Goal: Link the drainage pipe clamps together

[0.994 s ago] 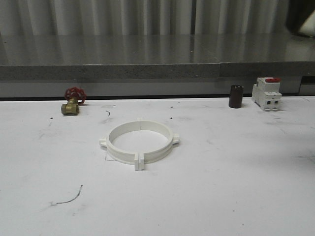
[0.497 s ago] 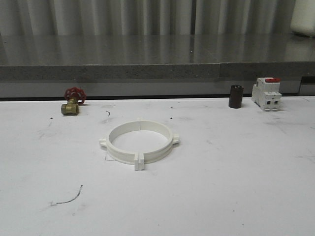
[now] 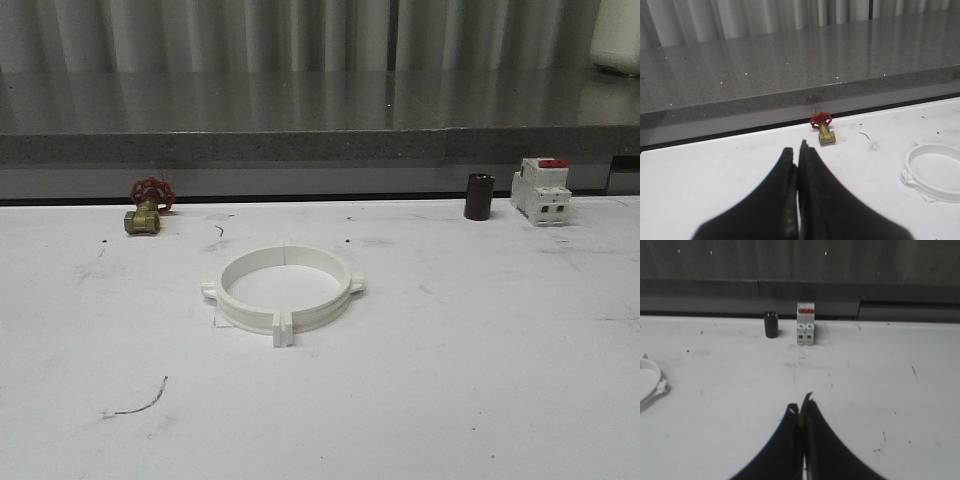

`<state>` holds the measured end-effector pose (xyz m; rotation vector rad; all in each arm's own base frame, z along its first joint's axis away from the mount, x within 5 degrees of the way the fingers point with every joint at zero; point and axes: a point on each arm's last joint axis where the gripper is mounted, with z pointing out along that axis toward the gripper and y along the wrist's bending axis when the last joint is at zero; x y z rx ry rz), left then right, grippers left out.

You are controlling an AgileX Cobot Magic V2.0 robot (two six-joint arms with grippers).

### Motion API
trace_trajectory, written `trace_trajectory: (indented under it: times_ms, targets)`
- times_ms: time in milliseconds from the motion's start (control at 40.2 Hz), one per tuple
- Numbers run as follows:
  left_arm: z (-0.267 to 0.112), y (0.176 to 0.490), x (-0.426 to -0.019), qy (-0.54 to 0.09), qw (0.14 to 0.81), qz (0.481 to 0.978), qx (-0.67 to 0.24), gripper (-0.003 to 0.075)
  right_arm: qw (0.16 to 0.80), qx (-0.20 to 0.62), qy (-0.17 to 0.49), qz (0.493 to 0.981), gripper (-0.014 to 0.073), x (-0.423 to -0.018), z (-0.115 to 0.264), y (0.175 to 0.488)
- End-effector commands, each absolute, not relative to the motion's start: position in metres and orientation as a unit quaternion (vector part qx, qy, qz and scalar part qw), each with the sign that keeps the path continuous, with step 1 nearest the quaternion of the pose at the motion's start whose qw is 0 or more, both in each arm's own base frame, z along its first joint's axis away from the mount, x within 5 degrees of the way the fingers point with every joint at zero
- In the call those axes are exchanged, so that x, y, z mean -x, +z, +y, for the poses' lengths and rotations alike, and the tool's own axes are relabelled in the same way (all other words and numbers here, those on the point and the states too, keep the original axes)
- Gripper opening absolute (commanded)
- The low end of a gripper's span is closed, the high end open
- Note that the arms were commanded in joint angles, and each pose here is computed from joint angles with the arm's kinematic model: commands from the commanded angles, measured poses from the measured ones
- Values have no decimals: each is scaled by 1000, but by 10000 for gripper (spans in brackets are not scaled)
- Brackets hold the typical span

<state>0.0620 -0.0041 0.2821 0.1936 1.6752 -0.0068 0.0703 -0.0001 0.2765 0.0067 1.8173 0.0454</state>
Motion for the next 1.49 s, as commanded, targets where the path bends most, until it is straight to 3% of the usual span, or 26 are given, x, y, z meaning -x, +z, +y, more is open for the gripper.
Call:
trace_trajectory:
  times_ms: [0, 1243, 1467]
  targets:
    - [-6, 298, -62, -11, 700, 709, -91, -20, 671, 16, 18, 741, -111, -69, 1, 295]
    - [-6, 297, -62, -11, 699, 709, -91, -20, 671, 16, 18, 741, -111, -69, 1, 295]
    - [-14, 294, -63, -31, 726, 675, -126, -20, 671, 16, 18, 741, -111, -69, 1, 295]
